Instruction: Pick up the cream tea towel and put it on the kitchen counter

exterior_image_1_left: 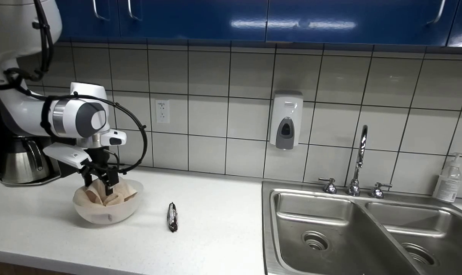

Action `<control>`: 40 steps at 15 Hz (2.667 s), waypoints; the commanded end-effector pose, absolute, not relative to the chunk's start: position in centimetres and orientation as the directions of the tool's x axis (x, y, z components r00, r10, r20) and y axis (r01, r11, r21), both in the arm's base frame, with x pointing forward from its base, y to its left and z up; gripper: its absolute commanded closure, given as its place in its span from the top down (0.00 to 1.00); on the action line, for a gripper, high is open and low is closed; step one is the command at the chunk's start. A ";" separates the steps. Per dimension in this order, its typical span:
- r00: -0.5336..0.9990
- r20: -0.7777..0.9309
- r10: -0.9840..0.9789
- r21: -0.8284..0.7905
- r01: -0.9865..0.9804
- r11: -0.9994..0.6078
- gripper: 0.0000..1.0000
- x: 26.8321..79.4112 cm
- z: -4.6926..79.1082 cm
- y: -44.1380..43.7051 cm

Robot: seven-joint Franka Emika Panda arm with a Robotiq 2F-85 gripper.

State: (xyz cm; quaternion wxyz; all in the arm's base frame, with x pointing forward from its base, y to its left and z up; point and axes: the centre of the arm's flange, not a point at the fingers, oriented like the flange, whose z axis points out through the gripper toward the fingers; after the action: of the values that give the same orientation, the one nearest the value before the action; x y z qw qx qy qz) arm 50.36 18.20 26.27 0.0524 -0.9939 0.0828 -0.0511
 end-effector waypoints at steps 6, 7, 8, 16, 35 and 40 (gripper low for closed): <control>0.985 0.144 -0.093 -0.128 -0.075 -0.989 1.00 48.1 25.5 17.1; 0.985 0.149 -0.086 -0.124 -0.068 -0.990 1.00 47.9 25.3 16.9; 0.985 0.151 -0.080 -0.121 -0.062 -0.991 1.00 47.7 24.9 16.7; 0.981 0.174 -0.080 -0.110 -0.061 -0.992 1.00 47.8 23.1 14.6; 0.981 0.188 -0.051 -0.119 -0.029 -0.992 0.62 47.6 22.3 13.3; 0.981 0.192 -0.033 -0.135 -0.007 -0.991 0.21 47.3 22.8 13.1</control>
State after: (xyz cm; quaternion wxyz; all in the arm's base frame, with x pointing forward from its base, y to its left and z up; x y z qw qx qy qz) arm 47.86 14.00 22.12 0.0564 -0.9942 0.0201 -0.0898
